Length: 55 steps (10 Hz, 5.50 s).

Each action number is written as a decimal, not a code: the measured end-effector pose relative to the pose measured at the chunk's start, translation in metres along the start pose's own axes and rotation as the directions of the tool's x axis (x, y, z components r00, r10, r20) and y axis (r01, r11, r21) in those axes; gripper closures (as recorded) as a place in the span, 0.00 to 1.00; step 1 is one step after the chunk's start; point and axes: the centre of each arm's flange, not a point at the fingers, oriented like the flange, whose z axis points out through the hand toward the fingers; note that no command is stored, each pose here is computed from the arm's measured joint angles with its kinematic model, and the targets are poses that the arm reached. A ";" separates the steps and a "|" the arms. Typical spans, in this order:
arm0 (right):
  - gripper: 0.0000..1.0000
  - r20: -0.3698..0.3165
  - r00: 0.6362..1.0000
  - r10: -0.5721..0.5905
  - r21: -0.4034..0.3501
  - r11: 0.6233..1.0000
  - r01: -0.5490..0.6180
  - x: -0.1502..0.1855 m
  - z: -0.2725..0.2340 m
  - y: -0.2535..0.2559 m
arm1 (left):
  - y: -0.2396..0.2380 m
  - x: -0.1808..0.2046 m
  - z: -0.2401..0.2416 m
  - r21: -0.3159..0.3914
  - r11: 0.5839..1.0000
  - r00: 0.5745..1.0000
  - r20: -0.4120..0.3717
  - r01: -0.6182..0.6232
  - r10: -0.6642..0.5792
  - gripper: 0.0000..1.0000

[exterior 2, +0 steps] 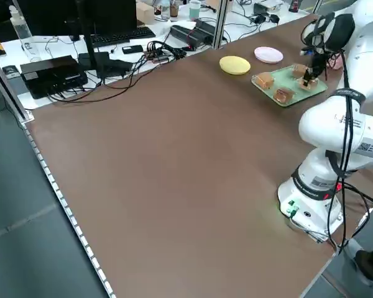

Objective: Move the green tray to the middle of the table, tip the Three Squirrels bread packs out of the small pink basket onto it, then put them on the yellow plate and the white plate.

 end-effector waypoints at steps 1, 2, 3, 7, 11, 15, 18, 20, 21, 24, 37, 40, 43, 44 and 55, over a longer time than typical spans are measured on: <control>0.03 0.000 1.000 0.000 0.000 1.000 0.000 0.000 0.000 0.000 | 0.005 -0.008 0.000 -0.006 1.000 1.000 0.010 -0.002 0.002 0.33; 0.03 0.000 1.000 0.000 0.000 1.000 0.000 0.000 0.000 0.000 | 0.009 -0.013 -0.001 -0.011 1.000 1.000 0.016 -0.006 0.006 0.33; 0.03 0.000 1.000 0.000 0.000 1.000 0.000 0.000 0.000 0.000 | 0.011 -0.015 -0.002 -0.016 1.000 1.000 0.017 -0.008 0.008 0.33; 0.03 0.000 1.000 0.000 0.000 1.000 0.000 0.000 0.000 0.000 | 0.020 0.000 -0.015 -0.150 0.988 0.997 -0.069 0.024 -0.035 0.33; 0.03 0.000 1.000 0.000 0.000 1.000 0.000 0.000 0.000 0.000 | 0.022 0.002 -0.008 -0.176 0.983 0.995 -0.079 0.044 -0.059 0.22; 0.03 0.000 1.000 0.000 0.000 1.000 0.000 0.000 0.000 0.000 | 0.022 0.009 -0.022 -0.196 0.976 0.990 -0.085 0.096 -0.115 0.00; 0.03 0.000 1.000 0.000 0.000 1.000 0.000 0.000 0.000 0.000 | -0.017 0.048 -0.088 -0.131 0.984 0.987 -0.087 0.120 -0.132 0.00; 0.03 0.001 1.000 0.001 0.000 1.000 -0.001 0.000 0.000 0.000 | -0.071 0.092 -0.152 -0.107 0.987 0.987 -0.095 0.117 -0.127 0.00; 0.03 0.001 1.000 0.001 0.000 1.000 -0.001 0.000 0.000 0.001 | -0.105 0.113 -0.181 -0.092 0.989 0.988 -0.095 0.116 -0.124 0.00; 0.03 0.001 1.000 0.001 0.000 1.000 -0.001 0.000 0.000 0.000 | -0.231 0.179 -0.255 -0.066 0.992 0.988 -0.106 0.107 -0.114 0.00; 0.08 0.026 0.993 -0.113 -0.001 0.994 0.113 -0.002 0.159 -0.168 | -0.512 0.162 -0.349 0.001 0.998 0.991 -0.116 -0.063 0.062 0.00; 0.08 0.006 0.993 -0.117 0.026 0.993 0.117 -0.023 0.229 -0.211 | -0.461 0.162 -0.282 -0.022 0.998 0.992 -0.115 -0.055 0.053 0.00; 0.08 -0.024 0.989 -0.148 0.040 0.988 0.148 -0.055 0.297 -0.239 | -0.369 0.173 -0.199 -0.086 0.996 0.992 -0.114 0.035 -0.045 0.00; 0.07 -0.019 0.988 -0.154 0.038 0.987 0.155 -0.064 0.313 -0.246 | -0.345 0.173 -0.177 -0.099 0.992 0.991 -0.105 0.074 -0.084 0.00; 0.02 -0.043 0.989 -0.141 0.051 0.988 0.143 -0.060 0.407 -0.275 | -0.203 0.155 -0.019 -0.048 0.995 0.987 -0.126 0.091 -0.096 0.00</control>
